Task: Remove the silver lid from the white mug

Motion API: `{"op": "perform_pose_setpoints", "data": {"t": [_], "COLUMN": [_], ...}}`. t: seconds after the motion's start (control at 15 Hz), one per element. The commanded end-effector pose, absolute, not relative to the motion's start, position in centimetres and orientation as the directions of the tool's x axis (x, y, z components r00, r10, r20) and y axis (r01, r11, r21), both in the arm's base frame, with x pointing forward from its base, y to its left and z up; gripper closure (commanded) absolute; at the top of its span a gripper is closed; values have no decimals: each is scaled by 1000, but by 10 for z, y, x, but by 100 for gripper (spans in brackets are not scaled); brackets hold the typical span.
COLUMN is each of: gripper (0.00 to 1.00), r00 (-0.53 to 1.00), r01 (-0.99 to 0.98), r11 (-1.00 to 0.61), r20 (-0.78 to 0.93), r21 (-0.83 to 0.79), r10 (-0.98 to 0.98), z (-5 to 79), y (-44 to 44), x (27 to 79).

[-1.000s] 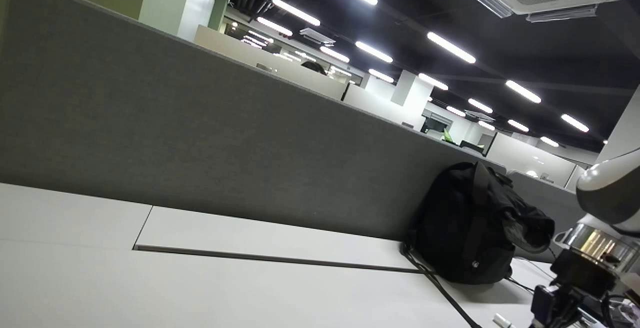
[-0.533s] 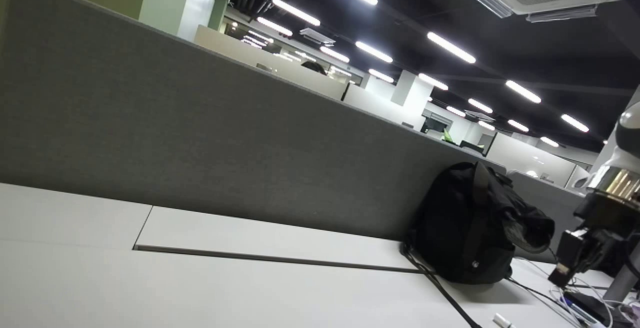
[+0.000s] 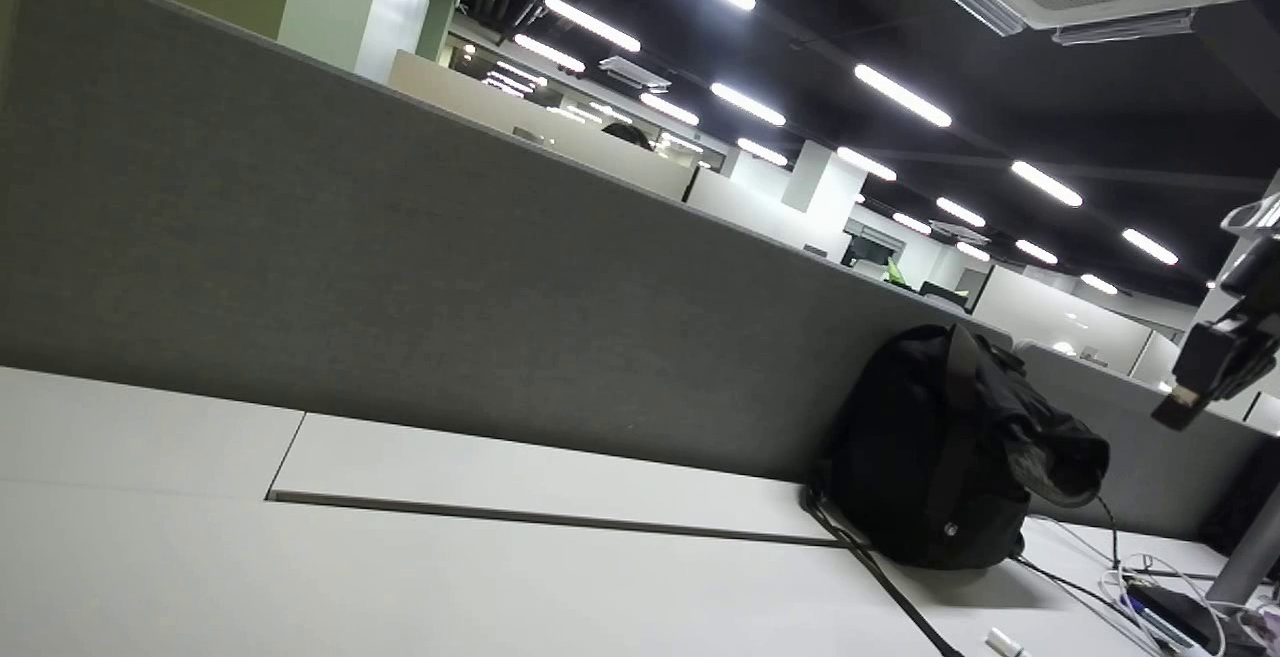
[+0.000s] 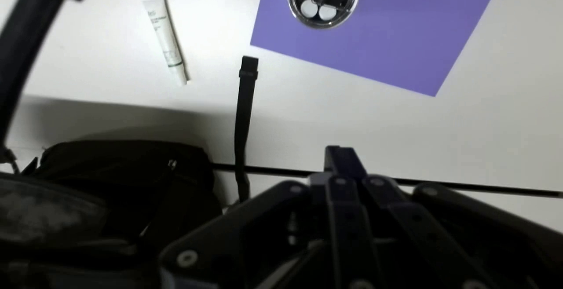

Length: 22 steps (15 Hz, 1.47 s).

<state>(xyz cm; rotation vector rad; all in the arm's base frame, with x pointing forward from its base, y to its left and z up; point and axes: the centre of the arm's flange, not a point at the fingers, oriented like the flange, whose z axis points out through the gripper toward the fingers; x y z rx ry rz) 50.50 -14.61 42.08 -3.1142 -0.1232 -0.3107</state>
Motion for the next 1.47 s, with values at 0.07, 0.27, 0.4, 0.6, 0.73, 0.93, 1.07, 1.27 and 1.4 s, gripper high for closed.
{"op": "perform_pose_setpoints", "data": {"t": [0.07, 0.27, 0.4, 0.6, 0.73, 0.93, 1.07, 1.27, 1.4], "gripper": [100, 100, 100, 100, 100, 100, 100, 100, 100], "r00": [966, 967, 971, 980, 986, 994, 997, 998, 998], "r01": [51, 44, 44, 50, 46, 32, 15, -6, -13], "r11": [-998, -996, -995, -997, -998, -999, -1000, -1000, -999], "r20": [253, 246, 229, 189, 156, 107, 82, 59, 55], "r21": [43, 77, 90, 66, 38, 9, -5, -26, -45], "r10": [60, 62, 63, 62, 51, 33, 15, -8, -16], "z": [470, 453, 428, 379, 347, 307, 280, 247, 230], "y": [-132, -133, -136, -143, -148, -152, -154, -155, -154], "x": [496, 498, 499, 496, 492, 489, 488, 490, 490]}}
